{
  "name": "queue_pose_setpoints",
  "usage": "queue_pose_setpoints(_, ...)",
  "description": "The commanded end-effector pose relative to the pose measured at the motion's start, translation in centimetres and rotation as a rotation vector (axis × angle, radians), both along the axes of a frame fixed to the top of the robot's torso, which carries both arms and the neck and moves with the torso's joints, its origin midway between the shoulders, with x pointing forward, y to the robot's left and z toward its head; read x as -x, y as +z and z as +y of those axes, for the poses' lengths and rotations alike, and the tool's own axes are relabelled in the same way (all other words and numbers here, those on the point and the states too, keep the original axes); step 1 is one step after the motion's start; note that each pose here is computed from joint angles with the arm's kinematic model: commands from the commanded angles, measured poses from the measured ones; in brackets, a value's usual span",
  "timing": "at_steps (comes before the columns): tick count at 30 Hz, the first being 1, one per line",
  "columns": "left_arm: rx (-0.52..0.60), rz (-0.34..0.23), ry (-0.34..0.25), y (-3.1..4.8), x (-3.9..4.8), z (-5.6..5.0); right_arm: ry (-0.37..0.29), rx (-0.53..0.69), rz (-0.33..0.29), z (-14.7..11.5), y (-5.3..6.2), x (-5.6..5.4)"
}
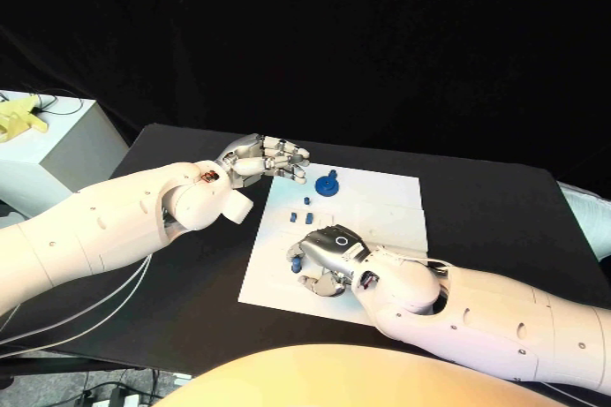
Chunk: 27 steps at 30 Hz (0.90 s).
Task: Assemble the parts on the task board
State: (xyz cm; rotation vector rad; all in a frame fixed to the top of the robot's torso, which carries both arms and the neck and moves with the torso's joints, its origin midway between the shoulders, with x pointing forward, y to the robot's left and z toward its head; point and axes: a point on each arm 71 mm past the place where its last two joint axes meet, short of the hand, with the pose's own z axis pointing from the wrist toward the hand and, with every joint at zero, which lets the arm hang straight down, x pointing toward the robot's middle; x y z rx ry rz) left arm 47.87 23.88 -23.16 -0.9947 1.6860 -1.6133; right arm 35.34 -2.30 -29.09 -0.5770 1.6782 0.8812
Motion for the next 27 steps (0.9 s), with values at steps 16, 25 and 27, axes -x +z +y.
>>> queue_pose_setpoints(16, 0.014, 0.004, -0.019, 0.03, 0.07, -0.2, -0.051, -0.131, -0.055, -1.3, 1.0, -0.2)
queue_pose_setpoints(25, 0.014, 0.011, -0.013, -0.42, 0.23, -0.1, -0.121, -0.298, -0.003, -5.3, 3.1, -1.9)
queue_pose_setpoints(27, 0.014, 0.014, -0.009, -0.62, 0.32, 0.0, -0.14, -0.327, 0.035, -6.7, 3.8, -2.6)
